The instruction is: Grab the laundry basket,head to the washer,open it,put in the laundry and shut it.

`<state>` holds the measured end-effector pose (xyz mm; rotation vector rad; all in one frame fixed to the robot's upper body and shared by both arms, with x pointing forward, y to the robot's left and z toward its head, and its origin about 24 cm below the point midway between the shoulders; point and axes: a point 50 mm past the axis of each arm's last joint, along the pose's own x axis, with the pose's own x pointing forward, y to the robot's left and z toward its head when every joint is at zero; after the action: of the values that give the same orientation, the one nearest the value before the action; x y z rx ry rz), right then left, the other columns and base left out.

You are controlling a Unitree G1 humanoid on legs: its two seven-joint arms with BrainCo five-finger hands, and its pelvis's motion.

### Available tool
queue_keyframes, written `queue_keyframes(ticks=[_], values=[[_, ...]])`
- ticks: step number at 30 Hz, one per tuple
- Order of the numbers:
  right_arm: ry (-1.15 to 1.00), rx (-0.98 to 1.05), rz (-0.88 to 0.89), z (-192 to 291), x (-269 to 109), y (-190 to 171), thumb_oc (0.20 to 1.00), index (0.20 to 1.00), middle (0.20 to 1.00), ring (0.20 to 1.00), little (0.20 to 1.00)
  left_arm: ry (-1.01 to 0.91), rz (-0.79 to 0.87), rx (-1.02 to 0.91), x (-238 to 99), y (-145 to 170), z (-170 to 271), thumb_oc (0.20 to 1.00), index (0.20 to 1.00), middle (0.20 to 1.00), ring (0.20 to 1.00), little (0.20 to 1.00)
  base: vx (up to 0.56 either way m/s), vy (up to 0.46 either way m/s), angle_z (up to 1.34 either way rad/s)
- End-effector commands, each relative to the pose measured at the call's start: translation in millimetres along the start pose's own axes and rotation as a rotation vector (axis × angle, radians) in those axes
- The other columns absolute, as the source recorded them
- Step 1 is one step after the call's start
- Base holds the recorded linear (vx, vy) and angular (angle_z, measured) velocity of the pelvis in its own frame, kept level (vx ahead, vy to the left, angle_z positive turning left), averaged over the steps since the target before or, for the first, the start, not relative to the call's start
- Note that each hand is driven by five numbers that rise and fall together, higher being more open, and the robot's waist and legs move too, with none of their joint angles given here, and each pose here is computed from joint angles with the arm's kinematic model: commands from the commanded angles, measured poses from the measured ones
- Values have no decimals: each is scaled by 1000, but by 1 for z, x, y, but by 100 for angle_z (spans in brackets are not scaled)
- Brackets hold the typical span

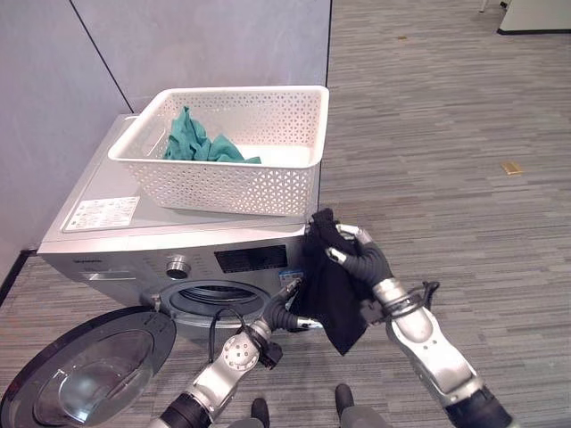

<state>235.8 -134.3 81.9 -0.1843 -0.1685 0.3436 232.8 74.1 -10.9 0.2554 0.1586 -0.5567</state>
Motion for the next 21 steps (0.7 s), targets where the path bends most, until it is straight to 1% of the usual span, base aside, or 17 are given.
queue_keyframes(ticks=[1, 6, 10, 16, 21], values=[[-232, 52, 40, 45, 2, -1, 200, 200, 200, 200, 200, -60, -19, 117, 14, 4, 15, 1000, 1000, 1000, 1000, 1000, 3, -17, -8], [-223, 75, 50, 44, -1, 0, 200, 200, 200, 200, 200, -76, 6, 137, 19, 5, 20, 1000, 1000, 1000, 1000, 1000, -21, -9, -10], [-243, 65, 71, 47, 7, 4, 200, 200, 200, 200, 200, -104, -21, 134, 26, -1, 28, 1000, 1000, 1000, 1000, 1000, -41, 8, -9], [-322, 85, 129, 64, 29, 20, 200, 200, 200, 200, 200, -112, -179, 62, 28, -31, 34, 1000, 1000, 1000, 1000, 1000, -3, 3, -3], [-409, 156, 158, 85, 41, 37, 200, 200, 200, 200, 200, -122, -259, 124, 34, -51, 39, 1000, 1000, 1000, 1000, 1000, -52, -5, 3]])
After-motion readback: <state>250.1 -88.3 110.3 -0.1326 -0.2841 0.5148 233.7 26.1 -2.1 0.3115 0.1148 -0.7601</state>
